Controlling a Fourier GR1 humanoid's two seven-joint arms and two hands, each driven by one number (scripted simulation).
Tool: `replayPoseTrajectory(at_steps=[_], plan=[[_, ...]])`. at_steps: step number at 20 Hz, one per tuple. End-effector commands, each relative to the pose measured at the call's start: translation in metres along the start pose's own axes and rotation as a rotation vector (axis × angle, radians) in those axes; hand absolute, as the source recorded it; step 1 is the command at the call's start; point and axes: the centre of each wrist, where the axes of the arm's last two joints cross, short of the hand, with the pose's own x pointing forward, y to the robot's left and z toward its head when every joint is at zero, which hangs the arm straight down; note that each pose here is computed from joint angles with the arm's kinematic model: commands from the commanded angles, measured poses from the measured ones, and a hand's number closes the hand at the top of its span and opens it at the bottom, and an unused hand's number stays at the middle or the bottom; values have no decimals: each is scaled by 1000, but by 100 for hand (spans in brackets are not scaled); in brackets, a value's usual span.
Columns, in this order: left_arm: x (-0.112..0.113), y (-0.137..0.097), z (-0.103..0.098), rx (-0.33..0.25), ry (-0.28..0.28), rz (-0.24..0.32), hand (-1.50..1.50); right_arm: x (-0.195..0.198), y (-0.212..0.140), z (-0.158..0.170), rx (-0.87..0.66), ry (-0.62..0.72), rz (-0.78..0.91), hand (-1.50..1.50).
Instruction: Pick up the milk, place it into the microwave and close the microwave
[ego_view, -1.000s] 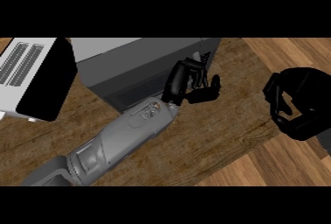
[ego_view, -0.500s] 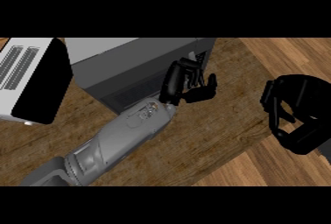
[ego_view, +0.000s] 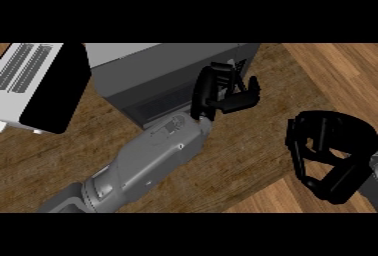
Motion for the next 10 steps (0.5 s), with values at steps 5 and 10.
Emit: replayPoseTrajectory(at_steps=[5, 10], plan=[[-20, 36, -7, 121, 169, 234, 150, -15, 31, 4, 17, -42, -99, 150], [-31, 50, -5, 81, 189, 273, 150, -17, 47, 1, 6, -66, -116, 150]])
